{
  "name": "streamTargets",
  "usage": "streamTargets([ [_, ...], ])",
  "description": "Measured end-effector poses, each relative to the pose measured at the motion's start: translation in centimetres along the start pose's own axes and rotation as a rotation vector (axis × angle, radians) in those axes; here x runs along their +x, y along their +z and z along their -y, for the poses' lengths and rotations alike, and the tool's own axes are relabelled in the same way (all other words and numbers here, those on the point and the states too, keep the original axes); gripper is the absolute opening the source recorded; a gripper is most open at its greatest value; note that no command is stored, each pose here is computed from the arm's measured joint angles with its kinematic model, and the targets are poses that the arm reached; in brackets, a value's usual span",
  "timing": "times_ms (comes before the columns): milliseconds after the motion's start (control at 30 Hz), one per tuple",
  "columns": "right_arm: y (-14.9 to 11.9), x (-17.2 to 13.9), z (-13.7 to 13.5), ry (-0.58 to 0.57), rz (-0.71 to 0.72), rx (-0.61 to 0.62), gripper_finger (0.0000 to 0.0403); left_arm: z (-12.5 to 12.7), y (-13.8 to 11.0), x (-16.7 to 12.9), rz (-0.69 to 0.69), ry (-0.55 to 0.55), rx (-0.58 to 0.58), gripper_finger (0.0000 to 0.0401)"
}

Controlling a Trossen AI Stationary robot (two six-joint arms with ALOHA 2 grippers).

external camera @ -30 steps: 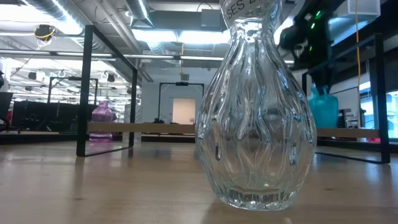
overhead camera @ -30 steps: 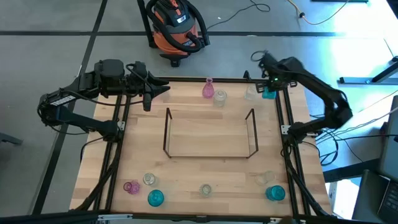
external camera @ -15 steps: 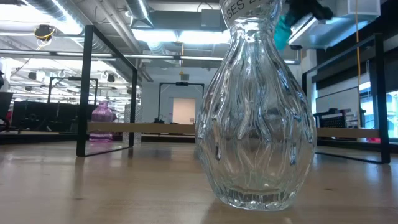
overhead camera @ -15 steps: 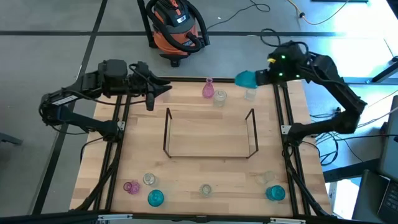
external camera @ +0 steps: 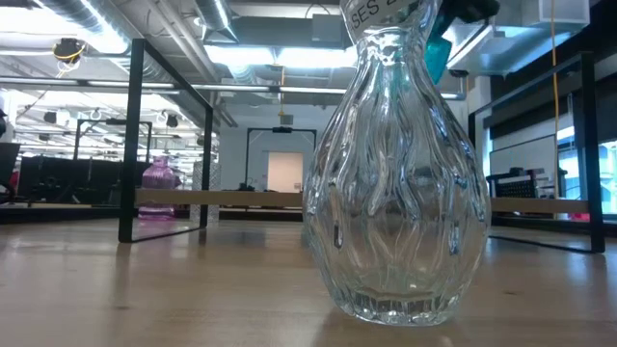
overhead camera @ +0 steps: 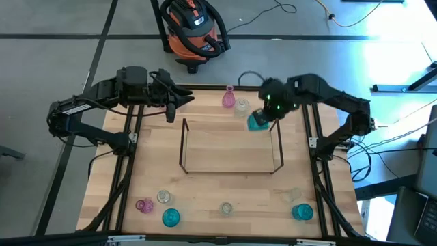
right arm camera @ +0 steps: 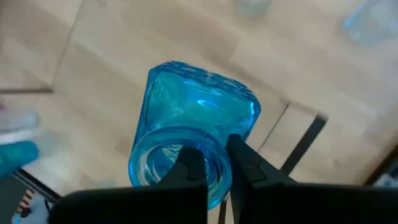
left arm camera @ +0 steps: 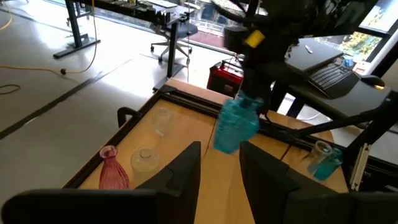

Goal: Sort vases onto shelf
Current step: Put the blue vase on the shelf

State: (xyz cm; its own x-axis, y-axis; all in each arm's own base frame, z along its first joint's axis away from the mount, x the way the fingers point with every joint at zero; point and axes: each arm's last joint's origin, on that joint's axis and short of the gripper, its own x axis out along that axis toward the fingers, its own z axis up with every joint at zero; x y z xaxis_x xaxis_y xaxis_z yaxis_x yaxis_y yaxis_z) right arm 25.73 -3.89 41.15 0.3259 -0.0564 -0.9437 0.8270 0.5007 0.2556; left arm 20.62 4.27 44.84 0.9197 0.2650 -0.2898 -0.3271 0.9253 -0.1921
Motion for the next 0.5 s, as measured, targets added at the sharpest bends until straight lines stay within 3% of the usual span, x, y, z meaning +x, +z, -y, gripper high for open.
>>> streamTargets([
  [233,-4.6,0.2,-2.3,0.012,-0.084,0.066,0.0006,0.0,0.0,0.0,0.001,-0.001,0.001,0.0105],
  [500,-8.5,2.7,-3.0,-0.086,-0.197,0.172,0.0008,0.0,0.0,0.0,0.001,0.000,0.028,0.0105],
])
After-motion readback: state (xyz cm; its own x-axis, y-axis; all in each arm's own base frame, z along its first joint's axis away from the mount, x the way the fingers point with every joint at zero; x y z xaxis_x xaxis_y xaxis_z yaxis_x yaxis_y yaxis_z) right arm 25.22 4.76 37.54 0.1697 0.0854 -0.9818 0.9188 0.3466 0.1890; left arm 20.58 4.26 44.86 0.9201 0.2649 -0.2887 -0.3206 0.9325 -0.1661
